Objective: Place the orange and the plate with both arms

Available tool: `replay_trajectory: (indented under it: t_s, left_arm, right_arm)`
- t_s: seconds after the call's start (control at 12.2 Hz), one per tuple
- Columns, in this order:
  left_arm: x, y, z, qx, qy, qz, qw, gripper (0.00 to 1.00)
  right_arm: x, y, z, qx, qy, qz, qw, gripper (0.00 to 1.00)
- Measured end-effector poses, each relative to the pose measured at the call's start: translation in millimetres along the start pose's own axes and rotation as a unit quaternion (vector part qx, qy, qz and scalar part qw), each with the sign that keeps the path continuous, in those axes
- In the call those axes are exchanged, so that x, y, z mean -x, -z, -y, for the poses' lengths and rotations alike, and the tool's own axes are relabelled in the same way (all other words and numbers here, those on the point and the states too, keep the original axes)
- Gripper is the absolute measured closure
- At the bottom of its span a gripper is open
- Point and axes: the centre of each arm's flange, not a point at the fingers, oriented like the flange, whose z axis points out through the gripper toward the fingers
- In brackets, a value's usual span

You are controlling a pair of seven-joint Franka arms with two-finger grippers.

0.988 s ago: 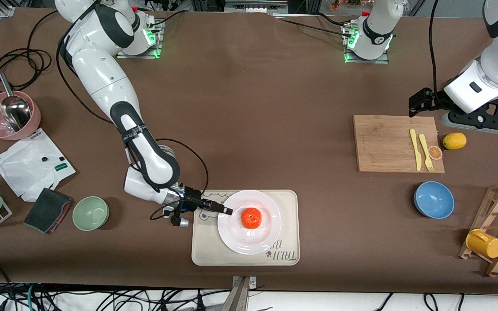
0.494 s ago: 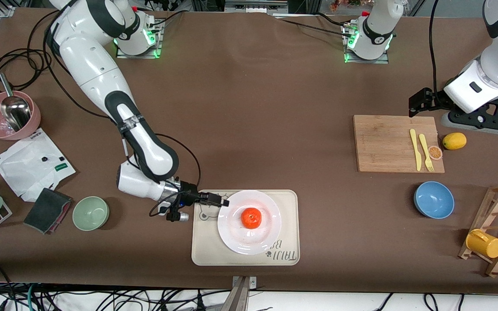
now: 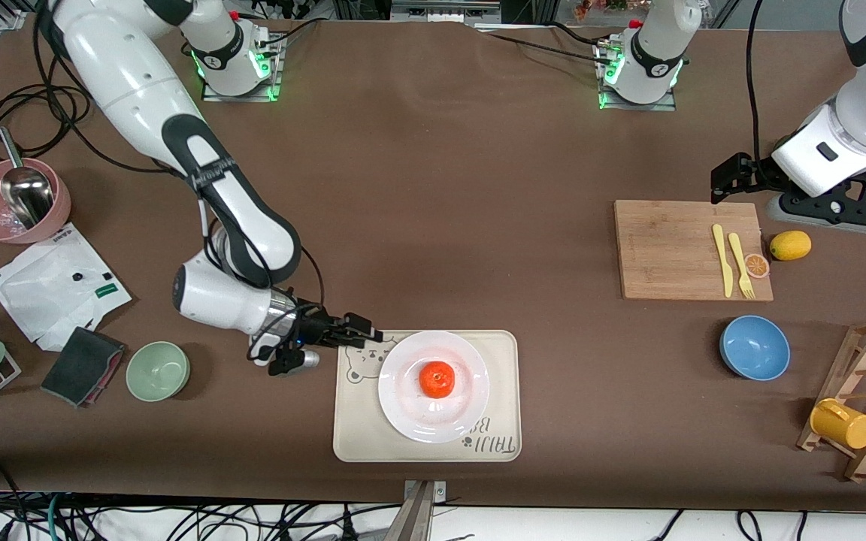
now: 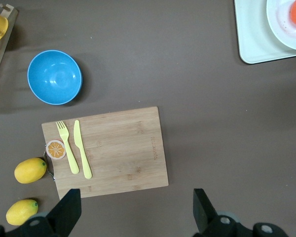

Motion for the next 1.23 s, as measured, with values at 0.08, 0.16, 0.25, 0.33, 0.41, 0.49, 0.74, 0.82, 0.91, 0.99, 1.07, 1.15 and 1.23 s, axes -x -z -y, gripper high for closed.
replay_trajectory:
  t_s: [0.08,0.16,0.25,0.33,0.41,0.49,0.74,0.82,0.91,0.99,1.07,1.15,1.23]
  left_arm:
    - [0.0,0.0,0.0,0.0,0.0,0.0,1.0,0.0]
    - [-0.1,0.0,0.0,0.0,0.0,0.0,1.0,0.0]
    - [-0.1,0.1,0.0,0.0,0.0,0.0,1.0,0.0]
    - [-0.1,0.1,0.0,0.0,0.0,0.0,1.0,0.0]
    - [-0.2,0.2,0.0,0.0,0.0,0.0,1.0,0.0]
    - [-0.1,0.1,0.0,0.0,0.0,0.0,1.0,0.0]
    - [0.7,-0.4,0.0,0.0,0.0,0.004,1.0,0.0]
    - [0.8,-0.5,0.0,0.0,0.0,0.004,1.0,0.0]
    - [0.9,-0.5,0.0,0.0,0.0,0.005,1.0,0.0]
    - [0.9,-0.5,0.0,0.0,0.0,0.005,1.0,0.0]
    - [1.0,-0.6,0.0,0.0,0.0,0.005,1.0,0.0]
    - [1.0,-0.6,0.0,0.0,0.0,0.005,1.0,0.0]
    - [1.0,-0.6,0.0,0.0,0.0,0.005,1.0,0.0]
  right_arm:
    - [8.2,15.6,4.0,0.022,0.018,0.007,1.0,0.17]
    - [18.8,31.5,8.9,0.044,0.035,0.015,0.998,0.08]
    - [30.6,49.6,15.5,0.066,0.054,0.023,0.996,0.0]
    - [42.2,70.7,22.3,0.086,0.072,0.038,0.993,0.0]
    - [51.6,96.6,27.6,0.103,0.085,0.059,0.989,0.0]
    - [57.8,127.7,28.8,0.121,0.095,0.083,0.985,0.0]
    - [70.1,227.0,30.4,0.185,0.106,0.142,0.967,0.0]
    - [76.1,252.5,36.4,0.204,0.103,0.156,0.961,0.0]
    - [82.6,275.1,44.4,0.222,0.098,0.167,0.956,0.0]
    - [87.7,295.5,53.2,0.236,0.097,0.175,0.951,0.0]
    - [89.8,316.3,62.7,0.25,0.099,0.182,0.946,0.0]
    - [86.8,339.7,73.6,0.269,0.104,0.184,0.94,0.0]
    - [81.1,364.7,87.1,0.289,0.111,0.184,0.933,0.0]
